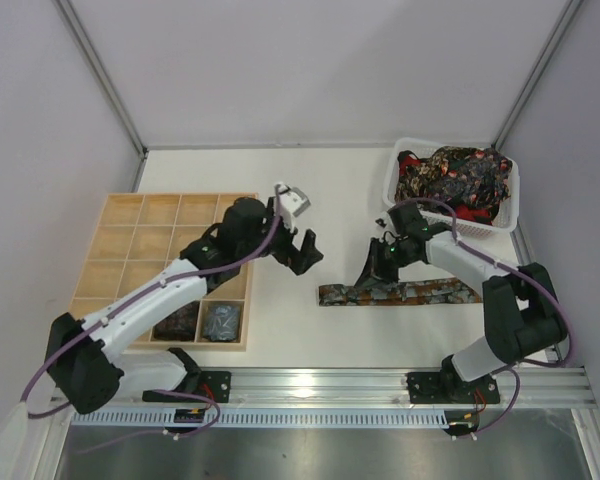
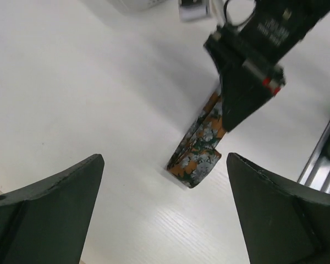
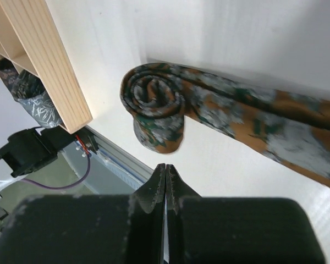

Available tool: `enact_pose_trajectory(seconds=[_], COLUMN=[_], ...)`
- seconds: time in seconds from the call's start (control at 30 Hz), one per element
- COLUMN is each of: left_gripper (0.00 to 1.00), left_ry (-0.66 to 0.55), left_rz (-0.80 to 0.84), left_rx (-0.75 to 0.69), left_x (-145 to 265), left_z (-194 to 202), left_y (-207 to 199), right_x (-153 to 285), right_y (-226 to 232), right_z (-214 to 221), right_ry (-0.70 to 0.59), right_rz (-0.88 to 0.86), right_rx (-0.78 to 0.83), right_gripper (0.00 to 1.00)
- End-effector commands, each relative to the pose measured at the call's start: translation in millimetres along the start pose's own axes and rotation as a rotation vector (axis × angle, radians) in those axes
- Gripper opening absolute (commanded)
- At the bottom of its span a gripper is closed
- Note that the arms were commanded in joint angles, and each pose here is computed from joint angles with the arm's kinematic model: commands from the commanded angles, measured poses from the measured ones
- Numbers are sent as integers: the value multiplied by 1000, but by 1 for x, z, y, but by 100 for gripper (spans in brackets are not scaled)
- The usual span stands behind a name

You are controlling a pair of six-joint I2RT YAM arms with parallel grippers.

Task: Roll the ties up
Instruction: Roll the tie

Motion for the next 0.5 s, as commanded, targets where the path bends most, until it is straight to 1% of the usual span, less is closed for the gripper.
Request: enact_pose_trajectory(seconds=[0.0,0.03,0.07,0.1,0.13,0.2,0.23,0.3,0.33,0.4,0.47], left_gripper=[100,100,100,100,100,100,100,100,100,100,100], left_ry=[-26,-23,-10,9,21,15,29,16,34,18,39], left_rz=[32,20,58,60,46,76,72,91,92,134,145], left_rx=[264,328,361,399,469,529,596,637,673,688,730], left_x=[11,14,15,14,15,15,14,10,6,2,-4], left_z=[-1,1,3,8,12,13,22,23,30,27,33], left_y=[-3,4,1,2,9,10,13,13,12,8,8], right_x=[-17,-21,-25,-31,-34,-40,-45,-50,-54,-55,-53], right_y=[37,41,45,52,54,58,59,58,56,53,50], right_z=[-13,-13,-14,-14,-14,-14,-14,-14,-13,-13,-12], right_ry=[-7,-2,2,16,21,31,41,52,64,66,61], right_rz=[-64,-63,-62,-66,-68,-62,-58,-53,-44,-32,-14], right_rx=[53,68,70,86,92,100,106,108,104,101,109], right_gripper=[0,0,0,0,0,0,0,0,0,0,0])
Point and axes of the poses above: each gripper's point midway between its finger pads, its own x axis back along the fingers, its own y axis along the line the jaws close on, z = x × y, the point moved 2 cm from there along x, back along the fingers, and after that the axes turned 1 degree about -x, right-handed, at the moved point
